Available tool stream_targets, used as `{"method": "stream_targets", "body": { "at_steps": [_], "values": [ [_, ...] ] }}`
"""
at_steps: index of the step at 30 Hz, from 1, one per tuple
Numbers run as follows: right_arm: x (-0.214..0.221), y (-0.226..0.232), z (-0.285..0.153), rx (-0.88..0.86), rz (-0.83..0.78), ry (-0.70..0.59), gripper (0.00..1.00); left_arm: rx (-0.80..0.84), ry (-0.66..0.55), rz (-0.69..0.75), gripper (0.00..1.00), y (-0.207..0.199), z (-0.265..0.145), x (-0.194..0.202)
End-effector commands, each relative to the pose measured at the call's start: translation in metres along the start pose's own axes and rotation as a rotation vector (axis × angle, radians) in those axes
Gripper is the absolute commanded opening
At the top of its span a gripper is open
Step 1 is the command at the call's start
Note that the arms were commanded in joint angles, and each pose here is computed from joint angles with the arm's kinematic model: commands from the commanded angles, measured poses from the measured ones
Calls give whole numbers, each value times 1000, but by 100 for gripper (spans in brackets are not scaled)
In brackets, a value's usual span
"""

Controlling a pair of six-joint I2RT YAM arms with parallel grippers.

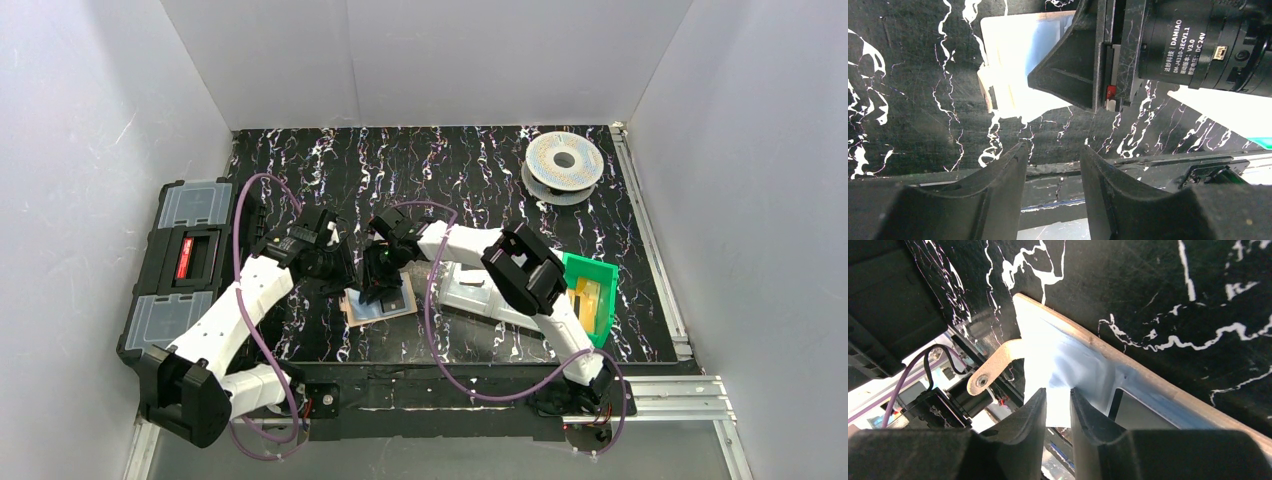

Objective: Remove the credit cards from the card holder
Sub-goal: Remove the credit card from the card holder.

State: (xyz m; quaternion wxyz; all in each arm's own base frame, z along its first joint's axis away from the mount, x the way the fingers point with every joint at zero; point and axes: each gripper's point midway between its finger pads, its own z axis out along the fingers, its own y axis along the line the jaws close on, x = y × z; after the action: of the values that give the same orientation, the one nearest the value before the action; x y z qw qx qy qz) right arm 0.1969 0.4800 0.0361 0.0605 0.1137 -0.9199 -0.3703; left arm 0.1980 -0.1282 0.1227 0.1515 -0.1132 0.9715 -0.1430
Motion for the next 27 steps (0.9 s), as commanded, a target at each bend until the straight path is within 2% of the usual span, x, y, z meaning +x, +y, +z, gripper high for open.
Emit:
{"method": "stream_targets", "body": {
  "at_steps": [1,9,15,21,27],
  "values": [
    [-6,4,-7,14,-21,-34,33,8,44,-34,41,-4,1,4],
    [-8,35,-41,-63,-92,-106,36,34,42,-92,41,-13,6,-5],
    [-16,39,-61,-77,-86,-155,36,103,70,-120,38,-30,13,-12],
    [-23,24,-80,-36,-36,-214,35,152,98,-147,37,-44,23,-18],
    [-24,-14,-97,72,31,-266,35,178,153,-188,36,-47,50,-11]
  ]
}}
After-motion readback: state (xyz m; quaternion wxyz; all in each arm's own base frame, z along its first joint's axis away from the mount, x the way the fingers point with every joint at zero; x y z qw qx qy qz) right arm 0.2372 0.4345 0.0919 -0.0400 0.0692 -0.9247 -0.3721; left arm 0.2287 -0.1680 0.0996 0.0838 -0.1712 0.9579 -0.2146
